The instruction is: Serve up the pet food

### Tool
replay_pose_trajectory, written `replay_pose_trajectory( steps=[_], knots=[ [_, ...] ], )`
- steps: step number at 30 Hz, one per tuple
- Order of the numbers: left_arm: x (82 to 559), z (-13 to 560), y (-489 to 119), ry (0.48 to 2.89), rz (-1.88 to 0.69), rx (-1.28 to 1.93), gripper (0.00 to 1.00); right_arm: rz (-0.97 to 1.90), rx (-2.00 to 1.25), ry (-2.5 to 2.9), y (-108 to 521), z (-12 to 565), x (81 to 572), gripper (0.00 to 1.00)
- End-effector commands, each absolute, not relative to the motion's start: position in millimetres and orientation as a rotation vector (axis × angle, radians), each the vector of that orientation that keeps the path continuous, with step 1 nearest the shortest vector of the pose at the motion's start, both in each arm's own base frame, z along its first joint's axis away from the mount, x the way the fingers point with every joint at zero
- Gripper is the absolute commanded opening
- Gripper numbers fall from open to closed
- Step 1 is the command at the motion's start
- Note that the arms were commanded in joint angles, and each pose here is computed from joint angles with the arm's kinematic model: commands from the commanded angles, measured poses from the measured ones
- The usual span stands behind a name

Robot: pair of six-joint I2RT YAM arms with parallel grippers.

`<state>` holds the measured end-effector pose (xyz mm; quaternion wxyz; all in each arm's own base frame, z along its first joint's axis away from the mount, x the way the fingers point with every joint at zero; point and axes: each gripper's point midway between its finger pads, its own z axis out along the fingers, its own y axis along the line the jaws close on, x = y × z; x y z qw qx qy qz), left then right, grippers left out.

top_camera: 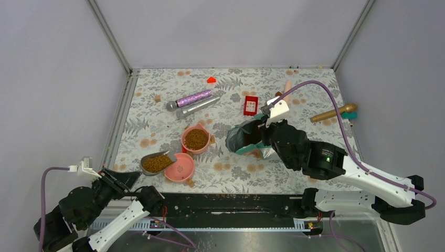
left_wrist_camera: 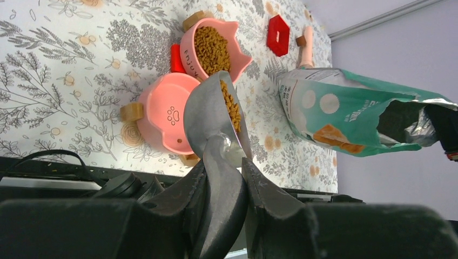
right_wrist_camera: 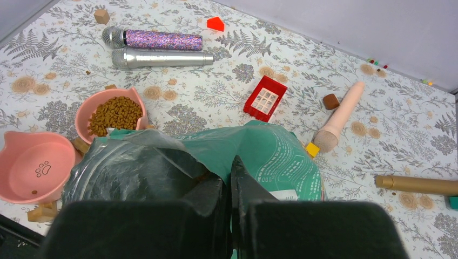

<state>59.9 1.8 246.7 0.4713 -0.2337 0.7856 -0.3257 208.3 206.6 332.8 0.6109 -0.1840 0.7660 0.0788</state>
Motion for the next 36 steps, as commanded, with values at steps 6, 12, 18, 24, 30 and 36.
replay_pose_trajectory(
  steps=[6, 12, 18, 24, 30, 36],
  knots=[
    [43, 245, 10, 1.776, -0.994, -0.608, 0.00, 0.318, -0.233, 1.636, 204, 399, 212, 0.00],
    [44, 231, 8, 1.827, -0.961, -0.620, 0.00, 0.319, -0.238, 1.635, 205, 399, 212, 0.00],
    [49, 220, 2, 1.864, -0.934, -0.642, 0.00, 0.313, -0.244, 1.638, 206, 398, 213, 0.00],
    [58, 207, -7, 1.943, -0.864, -0.641, 0.00, 0.308, -0.243, 1.638, 206, 397, 213, 0.00],
    [63, 205, -8, 1.968, -0.819, -0.647, 0.00, 0.303, -0.242, 1.639, 204, 396, 213, 0.00],
    [70, 193, -15, 2.030, -0.752, -0.673, 0.00, 0.305, -0.248, 1.637, 204, 397, 212, 0.00]
  ],
)
